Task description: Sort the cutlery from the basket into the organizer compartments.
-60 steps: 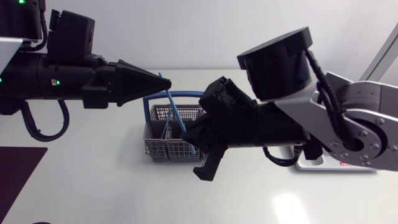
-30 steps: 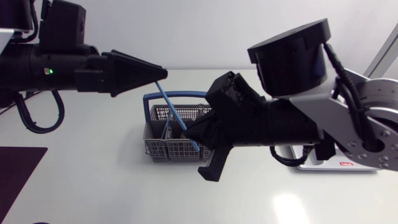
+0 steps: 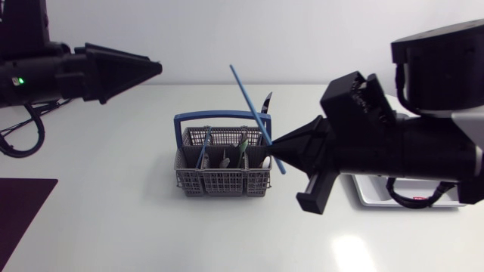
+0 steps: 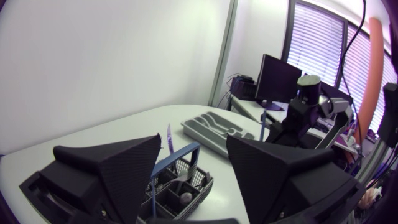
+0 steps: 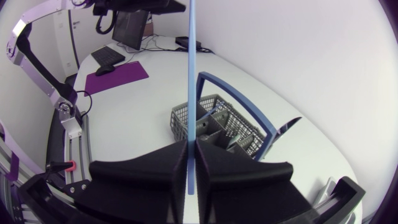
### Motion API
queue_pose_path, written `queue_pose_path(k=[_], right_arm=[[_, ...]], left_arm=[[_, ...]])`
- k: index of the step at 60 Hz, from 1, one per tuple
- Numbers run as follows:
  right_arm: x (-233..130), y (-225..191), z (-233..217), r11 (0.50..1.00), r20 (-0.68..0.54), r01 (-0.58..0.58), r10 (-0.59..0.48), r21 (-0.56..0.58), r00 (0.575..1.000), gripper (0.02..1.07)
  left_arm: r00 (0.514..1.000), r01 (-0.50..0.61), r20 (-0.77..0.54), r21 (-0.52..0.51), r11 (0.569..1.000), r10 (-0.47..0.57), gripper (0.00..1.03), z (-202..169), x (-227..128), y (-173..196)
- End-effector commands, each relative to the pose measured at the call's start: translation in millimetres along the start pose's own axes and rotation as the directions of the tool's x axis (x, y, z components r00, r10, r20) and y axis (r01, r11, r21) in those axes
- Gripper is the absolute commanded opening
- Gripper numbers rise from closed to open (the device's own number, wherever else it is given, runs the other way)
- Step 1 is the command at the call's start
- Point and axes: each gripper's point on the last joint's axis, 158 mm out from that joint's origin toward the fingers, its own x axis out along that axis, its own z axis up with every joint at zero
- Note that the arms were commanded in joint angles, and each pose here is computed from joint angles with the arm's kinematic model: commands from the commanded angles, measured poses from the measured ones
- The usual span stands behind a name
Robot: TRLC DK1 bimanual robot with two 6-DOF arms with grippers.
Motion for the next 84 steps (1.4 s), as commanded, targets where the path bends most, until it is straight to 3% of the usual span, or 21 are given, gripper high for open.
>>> queue_pose_path(k=[1,20,33,49,81,84], right_arm=[[-10,-9,-14,0.999,-0.017,0.03,-0.03,0.015,0.999,0.08],[-43,-59,-30,0.978,-0.024,0.174,-0.172,0.112,0.985,0.08],[-51,-68,-41,0.968,-0.032,0.215,-0.213,0.128,0.977,0.08],[-60,-84,-55,0.955,-0.035,0.247,-0.245,0.161,0.969,0.08],[-75,-148,-100,0.886,-0.126,0.379,-0.357,0.268,0.925,0.08],[-77,-156,-105,0.874,-0.14,0.394,-0.369,0.285,0.919,0.08]], left_arm=[[0.999,-0.013,-0.047,0.038,0.999,0.015,0.75,-32,7,-1],[0.952,-0.155,-0.224,0.241,0.958,0.21,0.75,-130,51,-2],[0.902,-0.245,-0.264,0.339,0.908,0.342,0.75,-169,77,6],[0.826,-0.412,-0.227,0.38,0.828,0.516,0.75,-181,99,45],[0.771,-0.534,-0.186,0.331,0.778,0.609,0.74,-166,128,73],[0.771,-0.539,-0.181,0.324,0.777,0.611,0.67,-164,130,75]])
